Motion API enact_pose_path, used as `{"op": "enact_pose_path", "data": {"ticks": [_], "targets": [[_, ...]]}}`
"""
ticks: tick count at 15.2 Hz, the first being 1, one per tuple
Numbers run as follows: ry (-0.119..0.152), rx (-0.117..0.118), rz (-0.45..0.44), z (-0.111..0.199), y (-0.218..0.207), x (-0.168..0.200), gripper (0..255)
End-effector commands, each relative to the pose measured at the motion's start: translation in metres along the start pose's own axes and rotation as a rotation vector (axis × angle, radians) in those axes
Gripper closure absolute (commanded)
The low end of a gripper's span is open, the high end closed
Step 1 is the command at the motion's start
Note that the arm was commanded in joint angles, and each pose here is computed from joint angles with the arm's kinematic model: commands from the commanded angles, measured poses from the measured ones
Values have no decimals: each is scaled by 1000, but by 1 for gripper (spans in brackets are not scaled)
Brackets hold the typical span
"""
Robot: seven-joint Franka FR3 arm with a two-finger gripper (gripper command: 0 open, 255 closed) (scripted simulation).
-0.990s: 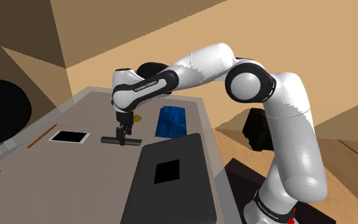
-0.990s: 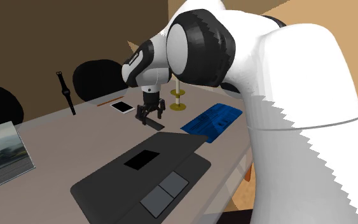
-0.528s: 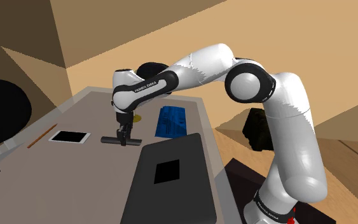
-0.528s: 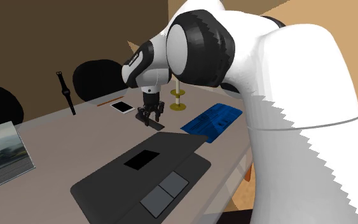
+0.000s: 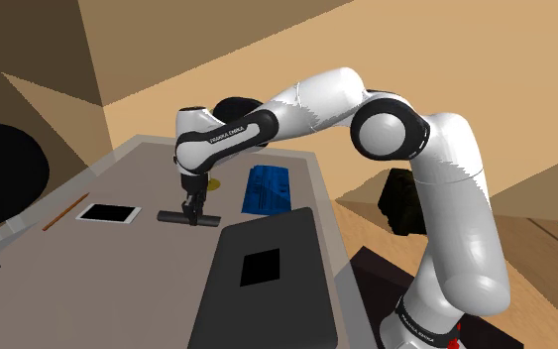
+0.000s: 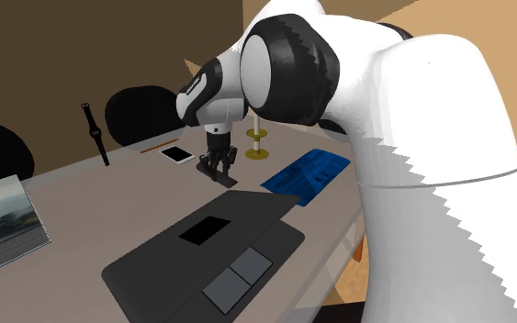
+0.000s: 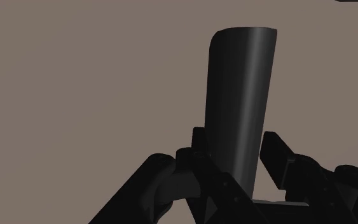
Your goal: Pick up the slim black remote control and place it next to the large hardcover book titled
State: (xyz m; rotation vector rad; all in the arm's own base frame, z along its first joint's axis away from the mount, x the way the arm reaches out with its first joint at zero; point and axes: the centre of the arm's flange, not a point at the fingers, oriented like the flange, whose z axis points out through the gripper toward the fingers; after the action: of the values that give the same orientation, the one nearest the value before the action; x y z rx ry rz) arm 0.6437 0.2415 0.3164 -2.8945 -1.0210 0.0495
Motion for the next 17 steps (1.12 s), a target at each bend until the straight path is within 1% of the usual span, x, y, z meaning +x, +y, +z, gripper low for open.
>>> {"op": "enact_pose_path", "data": {"ticks": [1, 17], "targets": [[-3, 3, -1, 2, -1, 0, 255], [-3, 3, -1, -82, -8, -1, 255]]}}
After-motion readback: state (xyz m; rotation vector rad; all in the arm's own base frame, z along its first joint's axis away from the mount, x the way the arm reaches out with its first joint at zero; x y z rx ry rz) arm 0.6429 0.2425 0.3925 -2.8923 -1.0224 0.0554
